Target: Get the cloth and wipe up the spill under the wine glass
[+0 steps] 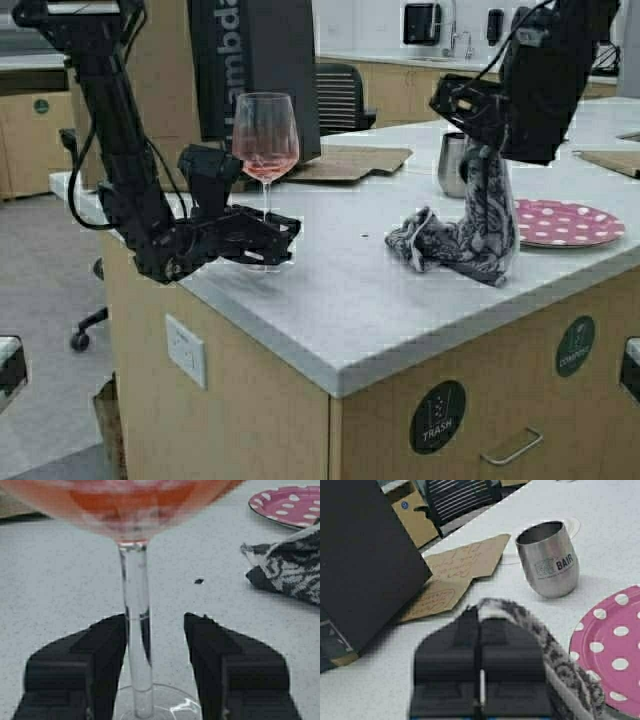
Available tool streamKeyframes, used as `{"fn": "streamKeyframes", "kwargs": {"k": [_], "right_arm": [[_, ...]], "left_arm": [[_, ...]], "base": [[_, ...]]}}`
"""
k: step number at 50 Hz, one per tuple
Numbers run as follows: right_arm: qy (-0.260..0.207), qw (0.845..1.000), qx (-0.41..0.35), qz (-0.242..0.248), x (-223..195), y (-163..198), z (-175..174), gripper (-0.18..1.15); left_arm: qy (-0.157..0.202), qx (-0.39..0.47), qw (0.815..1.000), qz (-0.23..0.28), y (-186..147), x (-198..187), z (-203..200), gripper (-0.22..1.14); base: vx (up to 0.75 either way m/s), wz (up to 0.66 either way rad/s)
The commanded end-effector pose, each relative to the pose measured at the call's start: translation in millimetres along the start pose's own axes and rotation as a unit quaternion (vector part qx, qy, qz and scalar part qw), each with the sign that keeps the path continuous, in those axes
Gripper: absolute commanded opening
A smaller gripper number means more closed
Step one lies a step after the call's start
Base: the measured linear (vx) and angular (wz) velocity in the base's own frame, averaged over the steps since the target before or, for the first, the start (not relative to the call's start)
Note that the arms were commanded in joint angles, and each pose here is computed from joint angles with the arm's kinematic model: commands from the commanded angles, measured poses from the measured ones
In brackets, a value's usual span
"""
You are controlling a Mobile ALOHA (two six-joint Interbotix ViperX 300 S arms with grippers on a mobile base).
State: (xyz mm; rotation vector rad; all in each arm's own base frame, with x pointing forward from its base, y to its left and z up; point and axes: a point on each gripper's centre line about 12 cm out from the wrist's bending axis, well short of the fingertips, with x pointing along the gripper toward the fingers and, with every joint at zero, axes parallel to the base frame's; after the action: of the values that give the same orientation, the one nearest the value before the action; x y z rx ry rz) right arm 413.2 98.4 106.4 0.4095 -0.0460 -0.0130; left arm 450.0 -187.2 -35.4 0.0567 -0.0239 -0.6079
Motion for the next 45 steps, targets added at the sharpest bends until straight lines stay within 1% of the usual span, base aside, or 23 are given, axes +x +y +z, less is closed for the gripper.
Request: {"fn": "streamKeyframes", "kwargs": {"k": [1, 13, 26, 31, 38, 45], "right_arm": [[-0.017, 1.000, 0.004, 0.008, 2, 5, 10, 0.06], [-0.014, 1.000, 0.002, 0.020, 2, 9, 9, 0.06], [-0.006, 0.999, -0.004, 0.033, -4, 17, 5, 0.06], [-0.001, 0.999, -0.012, 0.046, -12, 22, 5, 0.06], [0.007, 0.996, -0.036, 0.083, -26, 33, 9, 0.06], [0.001, 0.993, -0.067, 0.101, -40, 40, 25, 0.06]], "left_arm": [[-0.036, 0.006, 0.999, 0.011, 5, 0, 31, 0.78], [-0.047, -0.002, 0.998, 0.040, 6, -27, 35, 0.78], [-0.053, -0.014, 0.997, 0.047, -2, -67, 38, 0.78], [-0.046, -0.019, 0.998, 0.048, -7, -83, 42, 0.78], [-0.039, -0.024, 0.998, 0.047, -13, -105, 53, 0.78], [-0.035, -0.026, 0.998, 0.047, -17, -122, 71, 0.78]], "base": [[0.00, 0.00], [0.00, 0.00], [0.00, 0.00], [0.00, 0.00], [0.00, 0.00], [0.00, 0.00]]}}
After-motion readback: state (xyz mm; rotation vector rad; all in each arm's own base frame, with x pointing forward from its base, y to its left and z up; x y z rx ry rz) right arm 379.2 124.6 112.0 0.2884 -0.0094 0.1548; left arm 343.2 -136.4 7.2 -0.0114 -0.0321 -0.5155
